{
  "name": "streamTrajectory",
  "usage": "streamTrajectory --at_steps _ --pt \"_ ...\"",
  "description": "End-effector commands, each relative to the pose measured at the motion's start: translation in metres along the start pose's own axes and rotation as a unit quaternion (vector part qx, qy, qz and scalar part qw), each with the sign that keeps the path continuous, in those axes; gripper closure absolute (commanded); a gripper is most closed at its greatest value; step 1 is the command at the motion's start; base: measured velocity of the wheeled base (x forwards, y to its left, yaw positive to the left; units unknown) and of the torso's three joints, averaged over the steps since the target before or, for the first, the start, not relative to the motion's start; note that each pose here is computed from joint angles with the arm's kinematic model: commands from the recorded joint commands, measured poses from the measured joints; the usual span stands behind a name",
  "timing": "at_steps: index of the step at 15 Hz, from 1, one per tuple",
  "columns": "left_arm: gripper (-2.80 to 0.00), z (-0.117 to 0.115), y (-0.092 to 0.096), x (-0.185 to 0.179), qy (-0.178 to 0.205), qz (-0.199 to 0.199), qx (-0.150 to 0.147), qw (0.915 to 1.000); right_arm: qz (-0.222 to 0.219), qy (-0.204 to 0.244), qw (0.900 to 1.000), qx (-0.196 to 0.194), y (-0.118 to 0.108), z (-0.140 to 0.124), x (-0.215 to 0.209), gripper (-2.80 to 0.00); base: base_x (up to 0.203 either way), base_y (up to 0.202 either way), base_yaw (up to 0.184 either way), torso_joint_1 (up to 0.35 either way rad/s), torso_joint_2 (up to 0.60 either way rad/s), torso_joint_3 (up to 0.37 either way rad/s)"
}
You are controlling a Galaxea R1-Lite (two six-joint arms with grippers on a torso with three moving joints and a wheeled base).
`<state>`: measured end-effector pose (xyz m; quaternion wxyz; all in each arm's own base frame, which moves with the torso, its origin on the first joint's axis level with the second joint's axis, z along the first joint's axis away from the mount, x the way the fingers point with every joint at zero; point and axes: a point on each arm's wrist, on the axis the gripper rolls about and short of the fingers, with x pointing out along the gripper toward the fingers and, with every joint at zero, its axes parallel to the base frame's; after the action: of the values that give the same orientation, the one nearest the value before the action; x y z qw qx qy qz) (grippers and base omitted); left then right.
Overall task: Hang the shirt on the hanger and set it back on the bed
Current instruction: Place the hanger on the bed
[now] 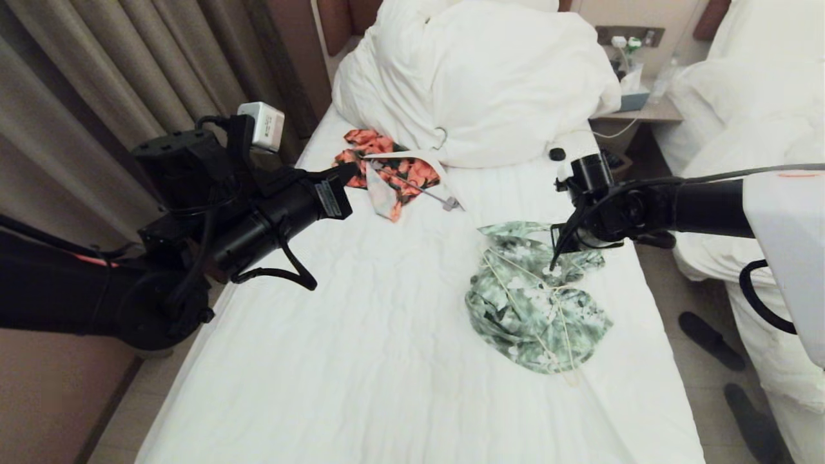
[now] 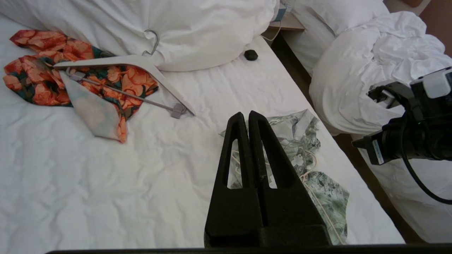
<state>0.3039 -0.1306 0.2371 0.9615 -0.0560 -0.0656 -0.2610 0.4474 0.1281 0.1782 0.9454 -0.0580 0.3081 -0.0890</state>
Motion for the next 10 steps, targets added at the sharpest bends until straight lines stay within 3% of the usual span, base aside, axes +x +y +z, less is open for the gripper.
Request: streamTrajectory --at_steps 1,8,10 --pt "0.0 -0.001 -0.001 0.0 -0.001 -0.003 -0.001 1.0 -0.006 0.015 1.0 -0.006 0.003 -0.008 0.011 0.0 0.0 0.0 0.0 0.0 0.0 0.0" --pt "0.0 0.0 -0.002 -0.001 -0.003 -0.003 -0.001 1.0 -0.012 0.031 0.999 -0.004 0.007 -0.019 0.021 0.0 0.0 0.0 0.0 0.0 0.0 0.0" --pt "0.0 -0.001 -0.002 0.0 -0.001 -0.001 -0.001 1.0 -0.011 0.027 0.999 0.016 0.003 -0.014 0.01 0.0 0.0 0.0 0.0 0.0 0.0 0.0"
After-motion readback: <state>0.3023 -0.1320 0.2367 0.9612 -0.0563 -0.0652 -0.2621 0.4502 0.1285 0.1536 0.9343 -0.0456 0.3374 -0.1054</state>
